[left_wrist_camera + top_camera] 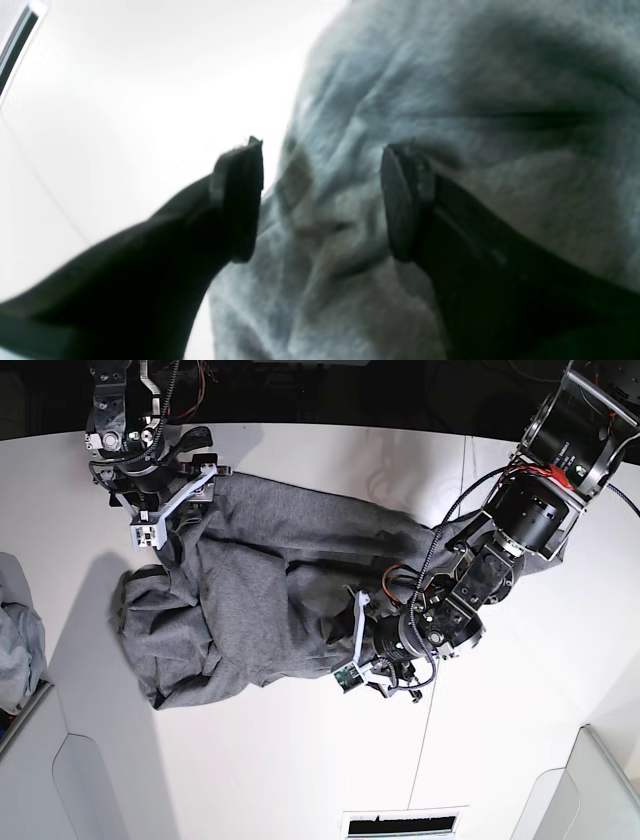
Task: Layout the t-shirt on the table in an organized manner, then fold the t-shirt properly
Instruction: 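Reach the left gripper across the shirt and drag a fold outward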
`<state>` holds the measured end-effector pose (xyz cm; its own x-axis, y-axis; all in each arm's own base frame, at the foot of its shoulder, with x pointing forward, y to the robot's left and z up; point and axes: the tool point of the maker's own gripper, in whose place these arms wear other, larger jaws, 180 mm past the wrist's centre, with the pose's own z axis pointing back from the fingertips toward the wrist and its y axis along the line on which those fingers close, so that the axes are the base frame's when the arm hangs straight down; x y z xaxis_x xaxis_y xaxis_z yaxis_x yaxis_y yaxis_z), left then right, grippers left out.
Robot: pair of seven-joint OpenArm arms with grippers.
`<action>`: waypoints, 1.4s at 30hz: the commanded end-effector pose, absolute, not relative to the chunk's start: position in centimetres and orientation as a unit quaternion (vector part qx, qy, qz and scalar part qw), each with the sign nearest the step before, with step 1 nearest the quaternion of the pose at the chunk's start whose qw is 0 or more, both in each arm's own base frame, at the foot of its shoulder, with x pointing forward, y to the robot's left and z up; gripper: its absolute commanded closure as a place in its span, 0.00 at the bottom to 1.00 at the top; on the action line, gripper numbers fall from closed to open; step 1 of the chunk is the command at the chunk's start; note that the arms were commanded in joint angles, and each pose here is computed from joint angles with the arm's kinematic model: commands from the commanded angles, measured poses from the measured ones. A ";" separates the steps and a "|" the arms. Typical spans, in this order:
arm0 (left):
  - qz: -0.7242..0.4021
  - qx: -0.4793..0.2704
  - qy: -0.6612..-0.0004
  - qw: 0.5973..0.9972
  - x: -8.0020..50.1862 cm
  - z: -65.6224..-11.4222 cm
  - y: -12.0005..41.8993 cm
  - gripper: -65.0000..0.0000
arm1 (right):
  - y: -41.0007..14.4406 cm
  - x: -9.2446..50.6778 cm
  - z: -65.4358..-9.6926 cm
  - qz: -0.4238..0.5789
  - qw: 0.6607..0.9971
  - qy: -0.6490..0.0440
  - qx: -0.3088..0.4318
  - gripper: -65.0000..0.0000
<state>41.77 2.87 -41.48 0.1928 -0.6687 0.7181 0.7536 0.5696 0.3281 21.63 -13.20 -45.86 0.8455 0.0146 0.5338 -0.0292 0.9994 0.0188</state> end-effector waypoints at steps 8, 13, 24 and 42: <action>-0.460 -0.038 -0.465 0.755 43.5 -39.5 2.7 1.00 | -14.2 21.8 -46.0 0.030 0.959 -0.282 -0.019 0.59; -0.428 0.028 -0.475 0.768 45.9 -38.2 6.1 1.00 | -15.5 22.3 -45.5 0.050 0.952 -0.297 -0.057 1.00; -0.401 0.116 -0.437 0.797 46.7 -37.8 17.0 1.00 | -23.0 21.6 -44.7 -0.040 0.948 -0.298 -0.106 1.00; -0.293 0.053 -0.442 0.846 44.6 -33.2 23.7 1.00 | -21.8 25.2 -40.9 -0.090 0.922 -0.376 -0.018 0.44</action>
